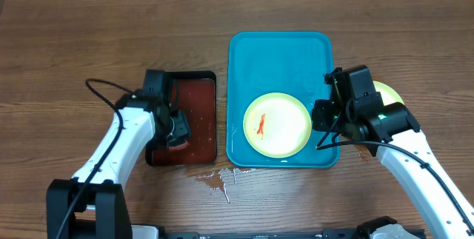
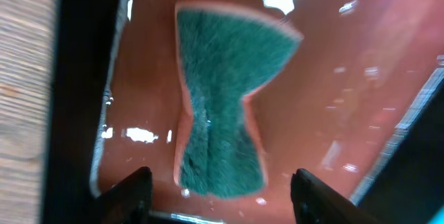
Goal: Clean dirty plates on tray and stack at the side
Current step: 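Grasp the sponge in the black tray with the left gripper and lift it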
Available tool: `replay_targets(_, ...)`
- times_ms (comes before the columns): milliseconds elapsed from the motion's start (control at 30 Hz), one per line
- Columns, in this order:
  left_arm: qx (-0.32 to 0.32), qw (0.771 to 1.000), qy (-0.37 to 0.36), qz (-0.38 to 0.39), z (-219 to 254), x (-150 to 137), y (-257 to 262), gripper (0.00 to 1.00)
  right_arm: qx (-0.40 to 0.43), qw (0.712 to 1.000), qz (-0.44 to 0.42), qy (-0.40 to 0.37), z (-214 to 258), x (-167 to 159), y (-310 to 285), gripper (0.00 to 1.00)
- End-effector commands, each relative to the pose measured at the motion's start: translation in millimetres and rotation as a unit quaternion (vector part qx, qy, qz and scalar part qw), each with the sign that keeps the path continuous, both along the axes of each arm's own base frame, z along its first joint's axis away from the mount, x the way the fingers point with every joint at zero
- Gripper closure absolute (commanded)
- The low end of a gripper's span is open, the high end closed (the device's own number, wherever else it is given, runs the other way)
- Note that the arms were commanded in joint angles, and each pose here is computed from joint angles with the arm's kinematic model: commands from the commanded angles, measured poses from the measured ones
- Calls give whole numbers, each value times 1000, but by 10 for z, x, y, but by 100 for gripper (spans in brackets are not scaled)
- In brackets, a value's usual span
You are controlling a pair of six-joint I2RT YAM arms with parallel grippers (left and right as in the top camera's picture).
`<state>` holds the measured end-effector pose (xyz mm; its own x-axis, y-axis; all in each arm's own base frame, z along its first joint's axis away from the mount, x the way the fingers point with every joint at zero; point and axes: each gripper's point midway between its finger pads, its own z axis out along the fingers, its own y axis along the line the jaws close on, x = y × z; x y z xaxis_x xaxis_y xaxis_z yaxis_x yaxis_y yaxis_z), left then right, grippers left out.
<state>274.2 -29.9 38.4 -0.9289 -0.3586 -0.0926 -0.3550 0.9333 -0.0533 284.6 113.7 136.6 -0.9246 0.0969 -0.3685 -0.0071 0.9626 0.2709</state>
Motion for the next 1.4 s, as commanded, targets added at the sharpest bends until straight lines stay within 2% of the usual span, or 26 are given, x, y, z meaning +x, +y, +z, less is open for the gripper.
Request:
replay_targets(0, 10, 1000, 18, 12, -241, -107, 39, 37, 5, 1000, 4, -11, 72, 35, 28, 73)
replay_targets(67, 12, 1000, 25, 12, -314, -98, 43, 39, 6, 1000, 4, -11, 71, 32, 31, 73)
replay_targets(133, 12, 999, 28, 12, -374, -72, 39, 50, 7, 1000, 5, -11, 72, 32, 34, 73)
replay_targets(200, 9, 999, 30, 11, -396, -45, 24, 71, 7, 1000, 5, -10, 71, 30, 34, 73)
replay_targets(233, 9, 999, 31, 11, -387, -33, 23, 88, 7, 1000, 5, -10, 71, 30, 34, 73)
replay_targets(267, 9, 999, 33, 11, -362, -28, 23, 96, 7, 1000, 5, -10, 71, 30, 33, 73)
replay_targets(467, 0, 999, 42, -10, 61, 122, -37, 94, 5, 1000, 5, -6, 62, 13, 27, 73)
replay_targets(600, -3, 998, 49, -32, 269, 153, -60, 79, 5, 1000, 4, -6, 61, 13, 27, 73)
replay_targets(667, -2, 998, 51, -40, 263, 140, -57, 74, 5, 1000, 4, -6, 61, 13, 27, 73)
replay_targets(767, 1, 998, 54, -40, 198, 108, -44, 73, 5, 1000, 4, -6, 61, 13, 27, 73)
replay_targets(833, 1, 998, 49, -40, 156, 119, -44, 61, 5, 1000, 4, -6, 61, 13, 27, 73)
replay_targets(1067, 8, 999, 11, -44, -100, 202, -50, 54, 5, 1000, 4, -7, 63, 15, 27, 73)
replay_targets(1233, 3, 998, 19, -53, -240, 94, -110, 59, 6, 1000, 4, -7, 63, 16, 28, 73)
replay_targets(1367, -1, 998, 28, -54, -334, -13, -175, 74, 6, 1000, 4, -7, 63, 17, 28, 73)
